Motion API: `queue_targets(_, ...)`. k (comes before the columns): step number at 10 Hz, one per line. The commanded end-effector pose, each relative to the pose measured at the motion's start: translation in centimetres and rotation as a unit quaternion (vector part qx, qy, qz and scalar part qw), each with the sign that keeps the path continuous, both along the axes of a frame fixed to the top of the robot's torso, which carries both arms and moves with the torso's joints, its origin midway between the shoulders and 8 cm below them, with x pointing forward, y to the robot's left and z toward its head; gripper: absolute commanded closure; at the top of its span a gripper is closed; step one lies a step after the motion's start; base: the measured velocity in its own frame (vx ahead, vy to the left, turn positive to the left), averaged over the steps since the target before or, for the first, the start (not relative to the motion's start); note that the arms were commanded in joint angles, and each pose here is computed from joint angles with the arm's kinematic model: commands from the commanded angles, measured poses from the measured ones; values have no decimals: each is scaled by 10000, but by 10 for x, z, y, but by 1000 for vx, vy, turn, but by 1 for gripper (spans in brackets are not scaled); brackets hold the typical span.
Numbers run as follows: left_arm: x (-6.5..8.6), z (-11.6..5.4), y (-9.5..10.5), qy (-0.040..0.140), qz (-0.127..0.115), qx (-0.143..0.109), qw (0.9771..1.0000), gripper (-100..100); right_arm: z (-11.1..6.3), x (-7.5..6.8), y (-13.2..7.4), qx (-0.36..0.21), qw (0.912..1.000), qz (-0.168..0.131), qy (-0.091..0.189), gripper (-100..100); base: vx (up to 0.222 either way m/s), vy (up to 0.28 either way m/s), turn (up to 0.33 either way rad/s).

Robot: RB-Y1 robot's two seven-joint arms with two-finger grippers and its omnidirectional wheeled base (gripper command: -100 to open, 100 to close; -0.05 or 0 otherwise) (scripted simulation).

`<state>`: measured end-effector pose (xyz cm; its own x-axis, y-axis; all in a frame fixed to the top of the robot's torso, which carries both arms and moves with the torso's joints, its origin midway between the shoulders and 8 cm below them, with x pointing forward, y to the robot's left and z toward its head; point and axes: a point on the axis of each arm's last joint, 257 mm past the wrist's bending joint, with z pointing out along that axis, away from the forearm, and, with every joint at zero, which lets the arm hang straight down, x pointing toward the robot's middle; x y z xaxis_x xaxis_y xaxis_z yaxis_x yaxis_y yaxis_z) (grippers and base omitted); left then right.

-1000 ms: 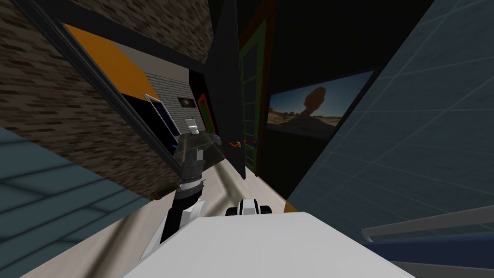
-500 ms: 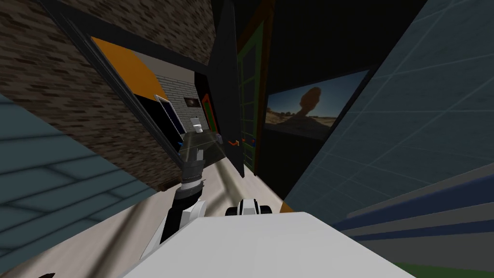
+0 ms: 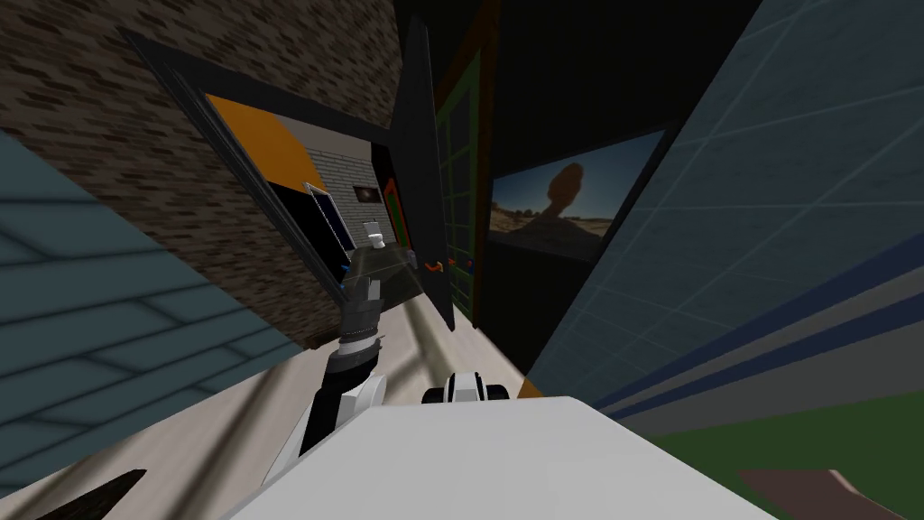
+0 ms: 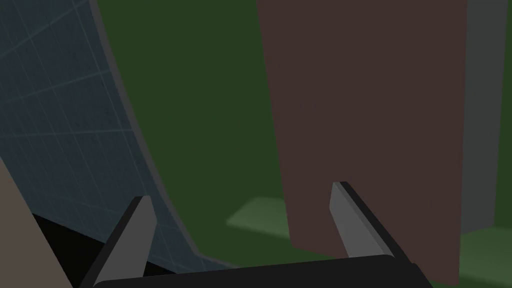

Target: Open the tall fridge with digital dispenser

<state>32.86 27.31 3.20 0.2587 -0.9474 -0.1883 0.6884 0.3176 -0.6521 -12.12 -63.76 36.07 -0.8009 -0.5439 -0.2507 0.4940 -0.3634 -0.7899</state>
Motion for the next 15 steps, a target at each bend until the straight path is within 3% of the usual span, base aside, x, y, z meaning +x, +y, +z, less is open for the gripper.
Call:
queue_targets(1,0,0,0,1,0,0,10000,0,28,18,20,-514,9982,279,95,-100,-65,-133,159)
queue_targets(4,0,0,0,0,0,1,10000,0,48,30,38,-930,9943,503,148,-100,-75,-159,107)
queue_targets(5,0,0,0,1,1,1,10000,0,63,43,53,-1222,9898,701,230,-100,-75,-158,166)
queue_targets(8,0,0,0,1,0,1,10000,0,79,56,75,-1636,9814,965,282,-100,-60,-127,114)
queue_targets(9,0,0,0,1,1,0,10000,0,89,68,91,-1887,9742,1178,370,-100,-59,-156,188)
queue_targets(12,0,0,0,1,0,0,10000,0,101,80,117,-2286,9613,1479,421,-100,-69,-119,144)
queue_targets(13,0,0,0,2,1,0,10000,0,107,91,133,-2494,9519,1704,512,-100,-80,-112,234)
queue_targets(14,0,0,0,1,0,0,10000,0,109,91,139,-2584,9488,1750,491,-100,-83,-110,87)
queue_targets(15,0,0,0,1,1,0,10000,0,113,101,156,-2787,9378,1987,580,-100,-77,-122,166)
